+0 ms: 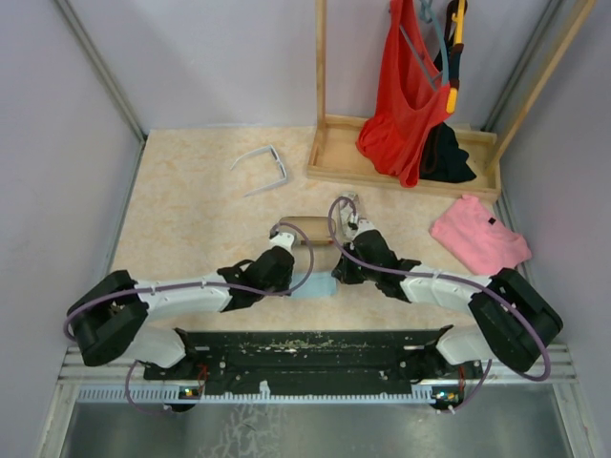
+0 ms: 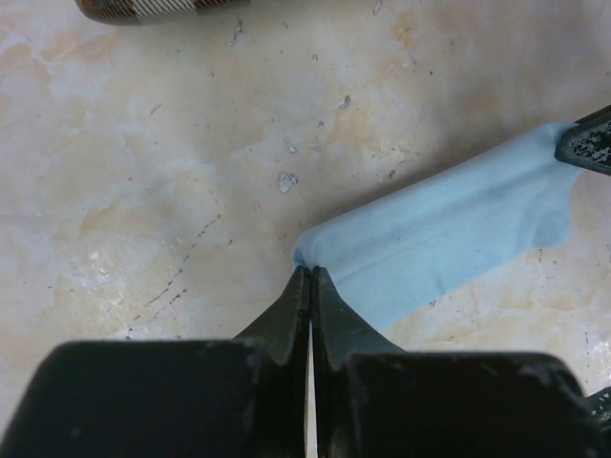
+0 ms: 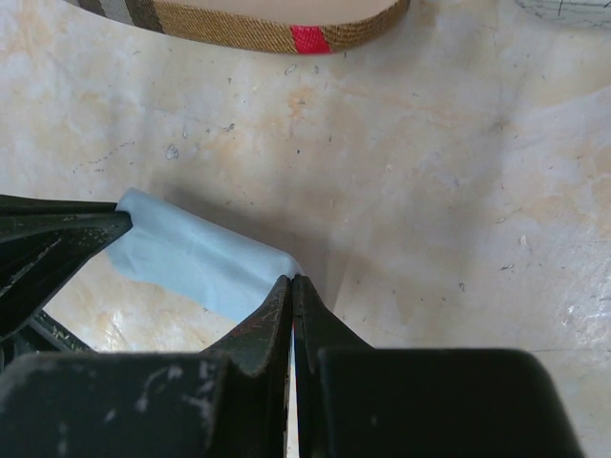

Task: Organize the sunglasses
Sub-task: Pick up the glasses cleaning cloth from the center of the board, then place the glasses cleaning cloth in the sunglasses case.

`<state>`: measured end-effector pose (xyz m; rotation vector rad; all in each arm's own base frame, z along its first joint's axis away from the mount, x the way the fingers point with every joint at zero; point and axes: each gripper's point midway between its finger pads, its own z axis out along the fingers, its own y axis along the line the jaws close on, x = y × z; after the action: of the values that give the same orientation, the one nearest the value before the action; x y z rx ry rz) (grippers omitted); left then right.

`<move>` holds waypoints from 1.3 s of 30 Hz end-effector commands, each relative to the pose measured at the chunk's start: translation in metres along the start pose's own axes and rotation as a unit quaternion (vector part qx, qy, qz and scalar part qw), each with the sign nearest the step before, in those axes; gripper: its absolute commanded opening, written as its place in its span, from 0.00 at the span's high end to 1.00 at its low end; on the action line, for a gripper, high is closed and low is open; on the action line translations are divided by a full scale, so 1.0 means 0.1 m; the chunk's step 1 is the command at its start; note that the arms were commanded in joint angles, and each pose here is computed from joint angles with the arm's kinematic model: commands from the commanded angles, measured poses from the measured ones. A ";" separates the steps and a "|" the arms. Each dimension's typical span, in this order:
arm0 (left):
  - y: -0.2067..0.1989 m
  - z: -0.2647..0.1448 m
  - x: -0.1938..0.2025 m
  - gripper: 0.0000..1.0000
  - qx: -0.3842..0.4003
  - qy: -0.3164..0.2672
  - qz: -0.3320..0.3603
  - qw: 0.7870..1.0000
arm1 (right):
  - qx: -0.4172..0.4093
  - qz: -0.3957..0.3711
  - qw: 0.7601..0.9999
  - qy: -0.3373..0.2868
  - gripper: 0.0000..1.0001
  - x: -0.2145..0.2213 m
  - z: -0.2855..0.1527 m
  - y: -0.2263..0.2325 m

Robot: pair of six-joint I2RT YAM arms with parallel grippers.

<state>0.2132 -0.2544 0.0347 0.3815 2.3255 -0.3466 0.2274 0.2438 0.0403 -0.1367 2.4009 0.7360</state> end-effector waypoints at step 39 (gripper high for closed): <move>0.22 0.19 -1.55 0.99 0.000 -0.173 0.015 0.985 | 0.015 -0.037 0.988 -0.151 1.00 -1.53 0.24 0.26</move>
<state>0.3208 -0.2558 0.1144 0.3119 2.0399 -0.3358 0.3310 0.2580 0.1020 -0.0961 2.1941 0.6072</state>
